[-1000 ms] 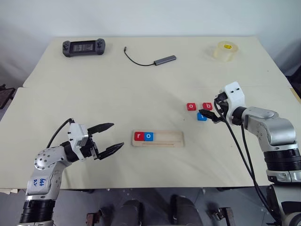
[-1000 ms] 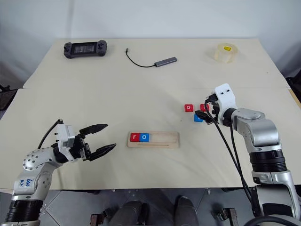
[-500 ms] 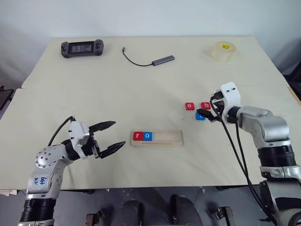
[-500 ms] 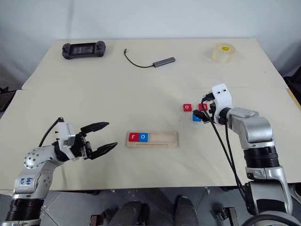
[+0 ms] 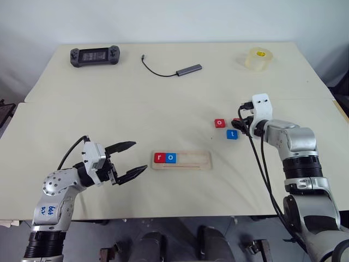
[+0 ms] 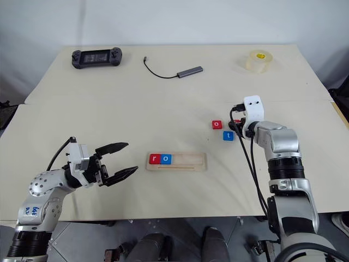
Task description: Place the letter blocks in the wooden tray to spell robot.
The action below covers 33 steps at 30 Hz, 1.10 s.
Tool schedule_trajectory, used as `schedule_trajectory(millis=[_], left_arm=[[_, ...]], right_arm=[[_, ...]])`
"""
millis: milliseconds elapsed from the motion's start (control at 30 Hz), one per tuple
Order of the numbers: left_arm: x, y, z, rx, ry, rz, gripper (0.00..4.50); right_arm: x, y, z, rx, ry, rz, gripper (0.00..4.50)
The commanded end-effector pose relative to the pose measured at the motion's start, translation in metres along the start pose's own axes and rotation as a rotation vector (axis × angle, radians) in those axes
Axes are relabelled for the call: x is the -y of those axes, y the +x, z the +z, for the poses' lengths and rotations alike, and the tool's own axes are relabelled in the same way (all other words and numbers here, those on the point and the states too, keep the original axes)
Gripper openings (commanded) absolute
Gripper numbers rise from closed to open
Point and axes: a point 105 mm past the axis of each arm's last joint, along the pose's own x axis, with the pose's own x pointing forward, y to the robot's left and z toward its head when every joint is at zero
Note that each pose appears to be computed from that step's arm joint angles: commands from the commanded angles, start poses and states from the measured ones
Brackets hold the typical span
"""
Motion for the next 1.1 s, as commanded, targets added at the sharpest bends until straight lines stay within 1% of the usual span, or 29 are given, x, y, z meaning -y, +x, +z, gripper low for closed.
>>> schedule_trajectory(millis=[33, 133, 200, 300, 400, 533, 633, 767, 833, 867, 900, 1000, 1100], left_arm=[[0.004, 0.003, 0.008, 0.023, 0.039, -0.011, 4.50], [0.008, 0.008, 0.010, 0.032, 0.042, -0.046, 4.50], [0.008, 0.012, 0.010, 0.037, 0.045, -0.072, 4.50], [0.007, 0.017, 0.008, 0.039, 0.048, -0.104, 4.50], [0.004, 0.023, 0.006, 0.044, 0.044, -0.133, 4.50], [0.002, 0.031, 0.004, 0.050, 0.037, -0.173, 4.50], [0.003, 0.035, 0.002, 0.049, 0.029, -0.205, 4.50], [0.003, 0.038, 0.001, 0.046, 0.021, -0.230, 4.50], [0.003, 0.038, 0.001, 0.045, 0.020, -0.237, 4.50], [0.004, 0.038, 0.001, 0.043, 0.018, -0.241, 4.50], [0.004, 0.037, 0.000, 0.042, 0.017, -0.244, 4.50], [0.006, 0.036, 0.000, 0.039, 0.006, -0.254, 4.50], [0.005, 0.036, 0.001, 0.040, 0.007, -0.252, 4.50]], right_arm=[[0.007, -0.004, 0.008, 0.034, 0.008, -0.039, 1.46], [0.009, -0.012, 0.015, 0.068, 0.009, -0.038, 1.46], [0.015, -0.024, 0.016, 0.081, 0.004, -0.059, 1.46], [0.024, -0.045, 0.011, 0.081, -0.001, -0.096, 1.46], [0.027, -0.068, -0.001, 0.068, 0.019, -0.136, 1.46], [0.012, -0.095, -0.032, 0.026, 0.077, -0.150, 1.46], [-0.001, -0.108, -0.052, 0.009, 0.134, -0.170, 1.46], [-0.022, -0.117, -0.070, -0.015, 0.186, -0.166, 1.46], [-0.033, -0.119, -0.073, -0.017, 0.170, -0.139, 1.46], [-0.038, -0.119, -0.072, -0.015, 0.151, -0.111, 2.02], [-0.041, -0.119, -0.071, -0.010, 0.145, -0.094, 2.21], [-0.042, -0.122, -0.065, -0.007, 0.097, -0.013, 3.21], [-0.030, -0.126, -0.061, -0.026, 0.029, 0.020, 4.25]])
